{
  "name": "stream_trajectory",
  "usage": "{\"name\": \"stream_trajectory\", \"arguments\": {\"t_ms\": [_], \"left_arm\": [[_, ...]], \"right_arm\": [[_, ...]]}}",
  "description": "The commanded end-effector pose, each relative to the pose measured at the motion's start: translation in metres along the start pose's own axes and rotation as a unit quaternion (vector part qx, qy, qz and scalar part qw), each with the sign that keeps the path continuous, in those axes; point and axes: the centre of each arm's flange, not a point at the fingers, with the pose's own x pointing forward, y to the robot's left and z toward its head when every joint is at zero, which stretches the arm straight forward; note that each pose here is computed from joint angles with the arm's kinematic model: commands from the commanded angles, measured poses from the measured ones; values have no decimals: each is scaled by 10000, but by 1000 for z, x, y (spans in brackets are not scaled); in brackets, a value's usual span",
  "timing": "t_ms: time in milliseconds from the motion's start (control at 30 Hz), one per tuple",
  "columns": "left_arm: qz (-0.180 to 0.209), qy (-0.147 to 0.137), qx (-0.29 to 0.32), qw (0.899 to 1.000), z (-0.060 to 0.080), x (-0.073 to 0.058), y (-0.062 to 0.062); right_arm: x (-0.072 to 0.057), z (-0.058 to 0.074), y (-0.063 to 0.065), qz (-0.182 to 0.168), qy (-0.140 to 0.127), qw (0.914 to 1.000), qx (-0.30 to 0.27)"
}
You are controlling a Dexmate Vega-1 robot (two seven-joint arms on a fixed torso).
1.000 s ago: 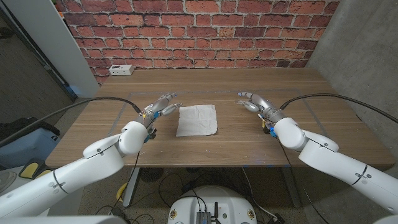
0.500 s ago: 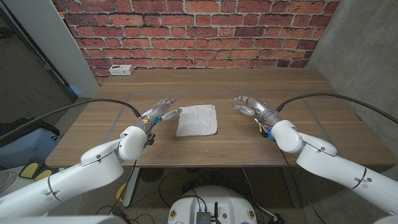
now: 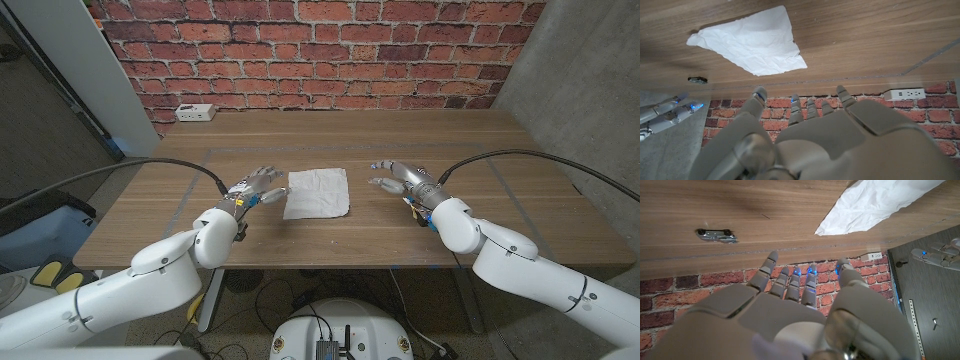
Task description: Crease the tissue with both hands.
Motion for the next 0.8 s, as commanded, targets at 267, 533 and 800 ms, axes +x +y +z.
{"name": "stream_trajectory", "arguments": {"t_ms": [267, 533, 800], "left_arm": [[-256, 372, 888, 9950, 10, 0, 2], [-322, 489, 1159, 9915, 13, 2, 1], [-546, 563, 1298, 9884, 13, 5, -4]], "right_arm": [[-3, 12, 8, 309, 142, 9988, -352], [0, 14, 9, 560, 321, 9968, -465], [0, 18, 8, 707, 376, 9958, -454]]}}
